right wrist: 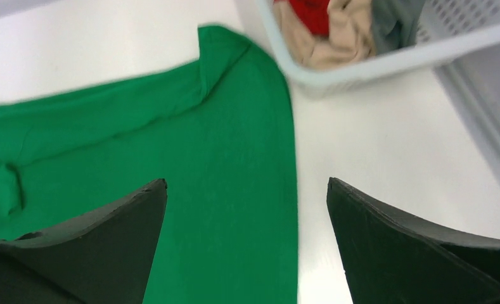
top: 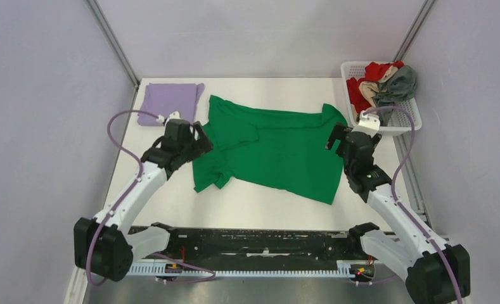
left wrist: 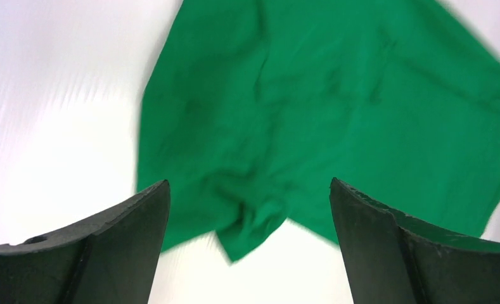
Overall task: Fold and stack the t-shirts
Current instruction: Flatten out the tshirt
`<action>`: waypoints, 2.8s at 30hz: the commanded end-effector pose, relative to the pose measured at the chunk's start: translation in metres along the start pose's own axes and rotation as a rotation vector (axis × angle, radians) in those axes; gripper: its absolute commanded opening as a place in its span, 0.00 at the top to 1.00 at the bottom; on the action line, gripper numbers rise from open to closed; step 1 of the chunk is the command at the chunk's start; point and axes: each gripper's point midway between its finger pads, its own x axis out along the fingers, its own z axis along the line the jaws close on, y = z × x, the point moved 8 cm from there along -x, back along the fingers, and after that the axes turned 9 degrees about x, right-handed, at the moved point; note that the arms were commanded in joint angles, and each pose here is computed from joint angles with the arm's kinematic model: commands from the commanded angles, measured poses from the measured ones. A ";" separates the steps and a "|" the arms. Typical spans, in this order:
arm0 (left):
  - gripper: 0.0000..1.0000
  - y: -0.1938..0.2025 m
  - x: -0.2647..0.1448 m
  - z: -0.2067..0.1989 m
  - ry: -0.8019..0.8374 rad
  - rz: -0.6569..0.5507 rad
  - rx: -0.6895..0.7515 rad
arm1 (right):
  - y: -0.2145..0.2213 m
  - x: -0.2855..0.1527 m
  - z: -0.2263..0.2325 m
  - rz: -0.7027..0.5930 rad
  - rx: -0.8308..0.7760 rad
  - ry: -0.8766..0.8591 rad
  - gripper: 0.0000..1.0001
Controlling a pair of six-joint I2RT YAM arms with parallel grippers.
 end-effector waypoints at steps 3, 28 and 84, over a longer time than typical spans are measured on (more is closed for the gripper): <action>0.00 0.080 -0.029 0.048 -0.147 0.119 -0.117 | 0.043 -0.022 -0.013 0.158 0.009 -0.110 0.02; 0.42 0.128 0.034 0.052 -0.150 0.273 -0.169 | 0.094 -0.043 -0.053 0.348 -0.074 0.020 0.02; 0.98 0.141 -0.021 0.047 0.068 0.275 -0.232 | 0.186 -0.087 -0.063 0.789 -0.176 0.052 0.54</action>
